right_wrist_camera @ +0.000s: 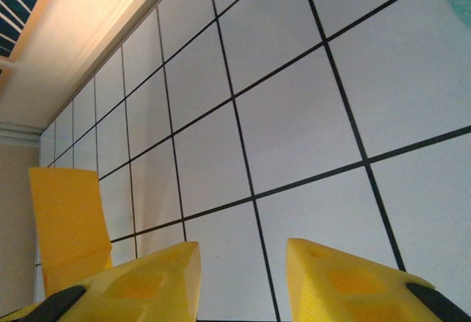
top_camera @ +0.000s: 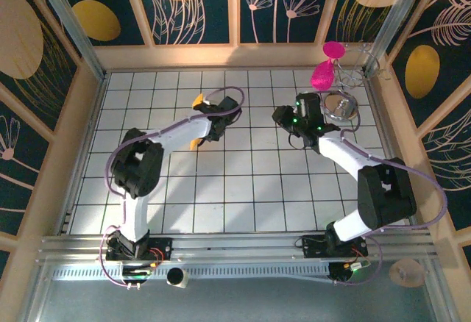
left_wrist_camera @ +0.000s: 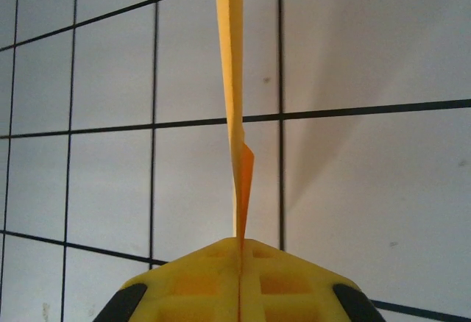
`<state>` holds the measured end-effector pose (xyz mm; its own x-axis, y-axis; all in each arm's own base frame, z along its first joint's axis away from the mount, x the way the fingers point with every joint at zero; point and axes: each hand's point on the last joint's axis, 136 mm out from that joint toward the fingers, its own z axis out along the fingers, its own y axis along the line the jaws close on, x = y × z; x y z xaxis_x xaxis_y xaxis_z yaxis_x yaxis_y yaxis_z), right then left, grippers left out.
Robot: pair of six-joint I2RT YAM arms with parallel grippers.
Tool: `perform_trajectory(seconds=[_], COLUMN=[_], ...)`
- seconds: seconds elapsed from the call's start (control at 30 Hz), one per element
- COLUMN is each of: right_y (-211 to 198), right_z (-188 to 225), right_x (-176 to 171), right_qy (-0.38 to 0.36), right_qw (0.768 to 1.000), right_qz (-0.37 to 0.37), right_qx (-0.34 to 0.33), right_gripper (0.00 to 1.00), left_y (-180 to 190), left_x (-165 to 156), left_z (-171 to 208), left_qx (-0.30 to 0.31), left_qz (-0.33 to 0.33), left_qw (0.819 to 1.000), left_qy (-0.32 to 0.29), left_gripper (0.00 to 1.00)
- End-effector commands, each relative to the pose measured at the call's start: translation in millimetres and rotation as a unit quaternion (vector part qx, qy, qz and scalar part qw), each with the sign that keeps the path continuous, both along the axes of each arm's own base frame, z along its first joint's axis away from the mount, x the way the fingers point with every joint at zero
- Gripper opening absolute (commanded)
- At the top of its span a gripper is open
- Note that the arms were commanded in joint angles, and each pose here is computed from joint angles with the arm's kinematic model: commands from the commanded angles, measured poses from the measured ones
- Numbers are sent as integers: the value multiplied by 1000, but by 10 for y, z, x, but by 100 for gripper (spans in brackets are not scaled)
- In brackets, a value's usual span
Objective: Fold a paper plane with a square sheet of paper (pick it up from the middle)
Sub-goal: Turn over the paper at the center of the table.
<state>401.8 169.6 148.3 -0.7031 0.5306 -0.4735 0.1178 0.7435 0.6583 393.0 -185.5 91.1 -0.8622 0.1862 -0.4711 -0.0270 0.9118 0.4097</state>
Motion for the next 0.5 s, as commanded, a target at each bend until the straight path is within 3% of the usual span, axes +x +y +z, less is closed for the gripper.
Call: perform_trajectory(seconds=[0.0,0.23,0.47], right_y=[-99,-142,29], right_z=[24,6,-42], right_x=[-19,-10,2], right_qy=[2,5,11], right_qw=[1000,999,1000], right_qz=[-26,-34,9], right_qx=[5,1,2], right_gripper=[36,36,37], left_y=[-85,-746,-993], left_x=[2,-35,-15], left_z=[8,-292,-107], left_qx=[25,-151,-284], left_qz=[-13,-56,-69], left_qw=[1000,985,954], left_qy=[13,62,68], left_gripper=[10,28,47])
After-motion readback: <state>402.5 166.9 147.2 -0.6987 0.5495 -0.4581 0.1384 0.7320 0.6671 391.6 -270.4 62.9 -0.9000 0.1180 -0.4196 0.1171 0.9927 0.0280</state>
